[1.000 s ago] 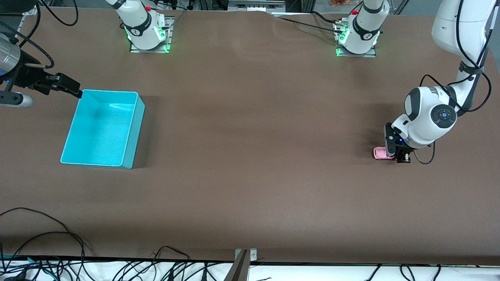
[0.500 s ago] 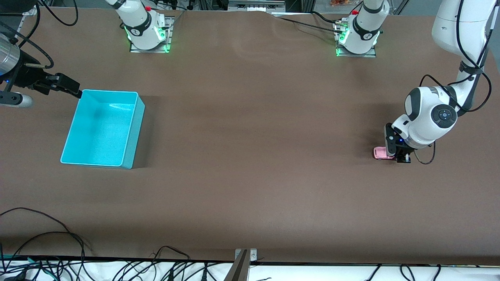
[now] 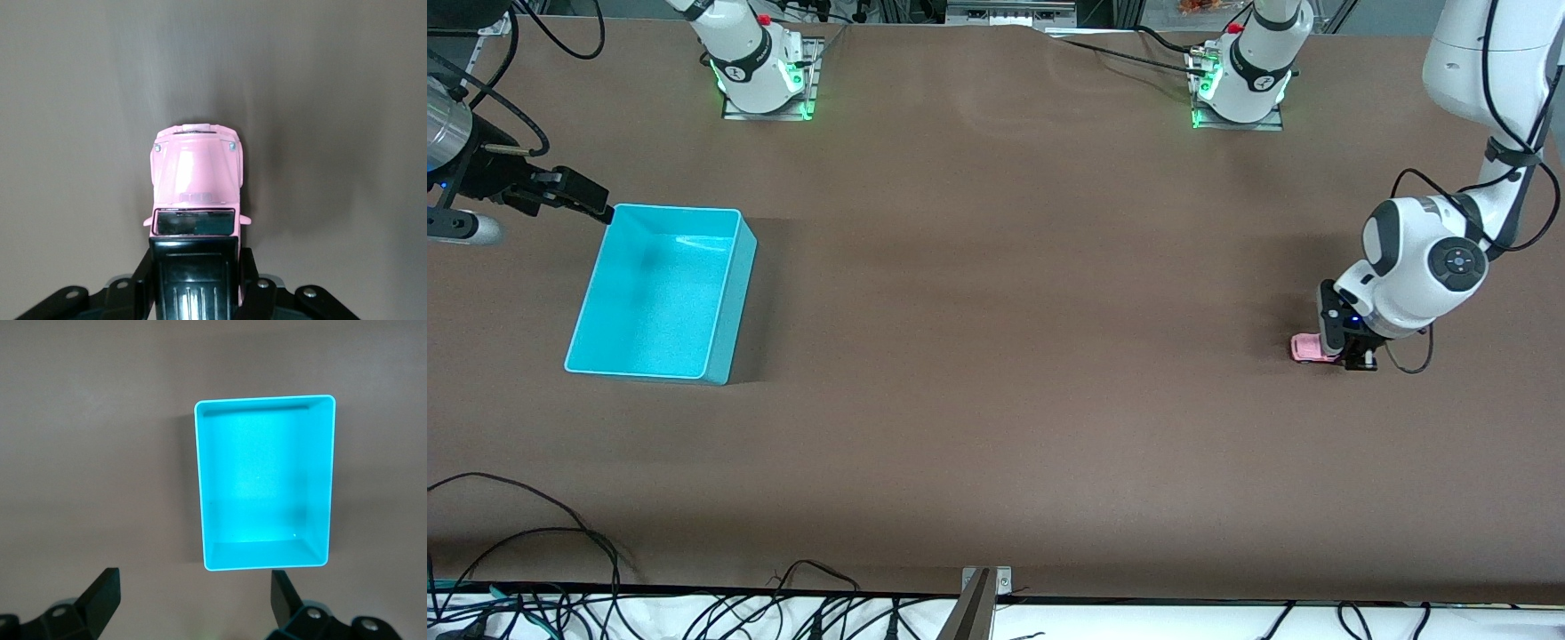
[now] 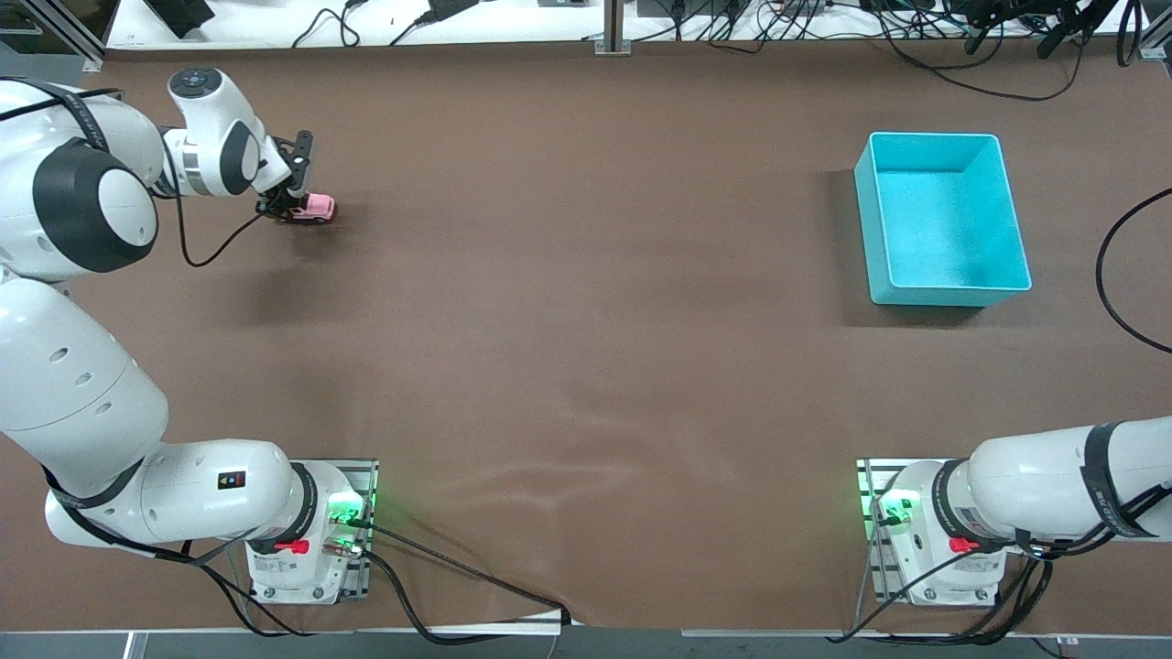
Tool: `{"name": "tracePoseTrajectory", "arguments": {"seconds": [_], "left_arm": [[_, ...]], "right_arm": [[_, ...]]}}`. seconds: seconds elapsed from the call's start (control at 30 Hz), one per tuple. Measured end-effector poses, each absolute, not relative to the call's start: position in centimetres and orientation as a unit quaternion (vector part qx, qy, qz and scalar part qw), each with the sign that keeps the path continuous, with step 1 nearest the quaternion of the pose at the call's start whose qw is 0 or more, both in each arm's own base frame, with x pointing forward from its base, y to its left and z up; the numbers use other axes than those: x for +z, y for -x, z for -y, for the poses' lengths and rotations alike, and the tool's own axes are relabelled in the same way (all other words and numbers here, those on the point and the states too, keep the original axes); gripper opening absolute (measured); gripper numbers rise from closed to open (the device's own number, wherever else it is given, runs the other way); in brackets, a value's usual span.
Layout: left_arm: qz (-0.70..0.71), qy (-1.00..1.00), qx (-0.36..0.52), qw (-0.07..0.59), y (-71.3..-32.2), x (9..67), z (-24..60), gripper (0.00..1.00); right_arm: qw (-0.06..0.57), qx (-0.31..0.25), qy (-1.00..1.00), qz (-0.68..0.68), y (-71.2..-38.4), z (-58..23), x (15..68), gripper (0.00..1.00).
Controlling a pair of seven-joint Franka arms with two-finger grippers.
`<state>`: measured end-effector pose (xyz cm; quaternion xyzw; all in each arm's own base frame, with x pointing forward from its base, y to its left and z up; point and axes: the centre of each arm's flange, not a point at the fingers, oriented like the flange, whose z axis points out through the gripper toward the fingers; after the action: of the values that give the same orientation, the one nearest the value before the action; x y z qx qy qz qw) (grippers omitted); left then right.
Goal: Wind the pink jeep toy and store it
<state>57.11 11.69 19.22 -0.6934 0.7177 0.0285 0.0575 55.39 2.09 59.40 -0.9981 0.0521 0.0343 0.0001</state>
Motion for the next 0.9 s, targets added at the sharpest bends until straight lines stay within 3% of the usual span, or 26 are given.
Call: {"name": "tracePoseTrajectory", "arguments": {"seconds": [0.9], "left_arm": [[-0.707, 0.703, 0.039, 0.059, -54.1, 19.2, -25.7, 0.51]], "right_arm": [[0.000, 0.034, 0.998, -0.052, -55.4, -2.1, 59.4, 1.00]]}}
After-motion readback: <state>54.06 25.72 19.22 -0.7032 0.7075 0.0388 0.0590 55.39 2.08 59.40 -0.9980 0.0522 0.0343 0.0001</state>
